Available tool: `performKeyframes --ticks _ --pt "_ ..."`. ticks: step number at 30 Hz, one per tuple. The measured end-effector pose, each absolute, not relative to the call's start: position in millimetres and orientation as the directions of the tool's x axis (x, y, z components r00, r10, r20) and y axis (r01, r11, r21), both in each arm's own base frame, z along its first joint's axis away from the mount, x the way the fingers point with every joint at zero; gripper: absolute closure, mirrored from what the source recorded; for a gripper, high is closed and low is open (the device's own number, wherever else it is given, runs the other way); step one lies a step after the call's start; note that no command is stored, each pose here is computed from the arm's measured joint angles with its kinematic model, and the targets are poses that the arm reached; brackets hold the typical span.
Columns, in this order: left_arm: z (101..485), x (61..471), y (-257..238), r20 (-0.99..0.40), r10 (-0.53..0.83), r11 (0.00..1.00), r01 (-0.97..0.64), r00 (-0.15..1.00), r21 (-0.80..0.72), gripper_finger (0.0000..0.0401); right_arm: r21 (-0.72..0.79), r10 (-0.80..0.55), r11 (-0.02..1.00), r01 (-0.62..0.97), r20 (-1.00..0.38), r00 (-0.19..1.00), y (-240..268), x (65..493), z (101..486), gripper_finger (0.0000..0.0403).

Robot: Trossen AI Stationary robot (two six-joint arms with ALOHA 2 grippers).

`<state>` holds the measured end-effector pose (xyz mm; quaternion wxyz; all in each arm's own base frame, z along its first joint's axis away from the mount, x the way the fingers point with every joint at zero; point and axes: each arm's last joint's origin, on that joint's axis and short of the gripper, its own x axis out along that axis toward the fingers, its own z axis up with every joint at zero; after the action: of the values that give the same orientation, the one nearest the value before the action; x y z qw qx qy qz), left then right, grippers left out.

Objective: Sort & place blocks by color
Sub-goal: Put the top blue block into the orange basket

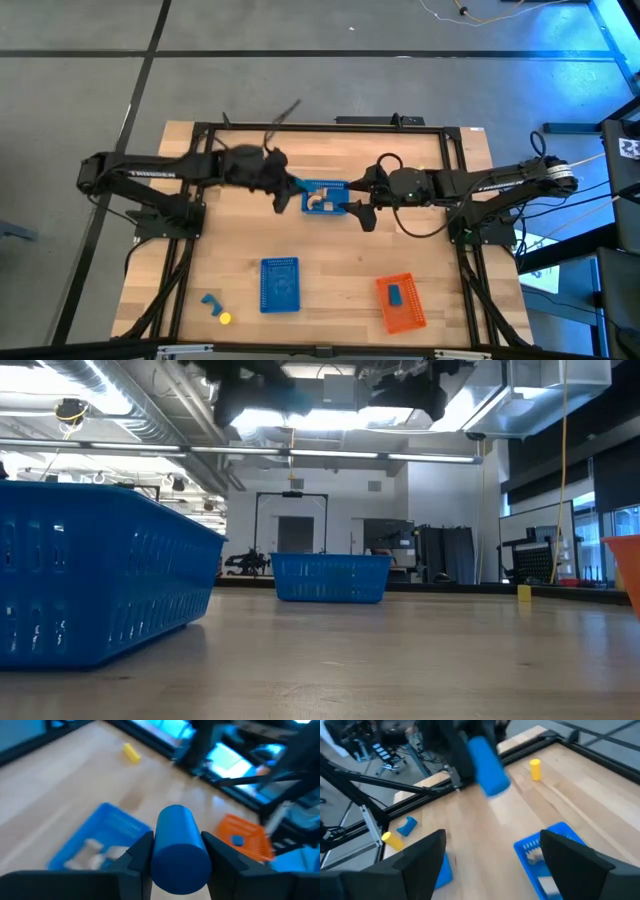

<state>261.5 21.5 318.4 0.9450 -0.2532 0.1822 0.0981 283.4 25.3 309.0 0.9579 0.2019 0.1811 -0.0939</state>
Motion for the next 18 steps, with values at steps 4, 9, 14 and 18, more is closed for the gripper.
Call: performKeyframes --ticks 4,9,14,18 --pt "316 275 -1 -0.347 0.098 0.845 -0.262 0.933 -0.467 0.0282 0.255 -0.066 0.953 0.165 -0.359 0.931 29 294 305 0.008" --pt "314 283 -10 -0.314 0.094 0.776 -0.267 0.945 -0.571 0.0282 0.004 -0.063 0.998 0.067 -0.301 0.951 36 303 303 0.008" --pt "314 290 -8 -0.277 0.087 0.677 -0.261 0.957 -0.689 0.0282 -0.189 -0.157 0.976 0.105 -0.282 0.947 40 309 299 0.008" --pt "315 295 -6 -0.231 0.08 0.636 -0.228 0.97 -0.738 0.0282 -0.245 -0.158 0.966 0.088 -0.286 0.945 42 314 294 0.008"
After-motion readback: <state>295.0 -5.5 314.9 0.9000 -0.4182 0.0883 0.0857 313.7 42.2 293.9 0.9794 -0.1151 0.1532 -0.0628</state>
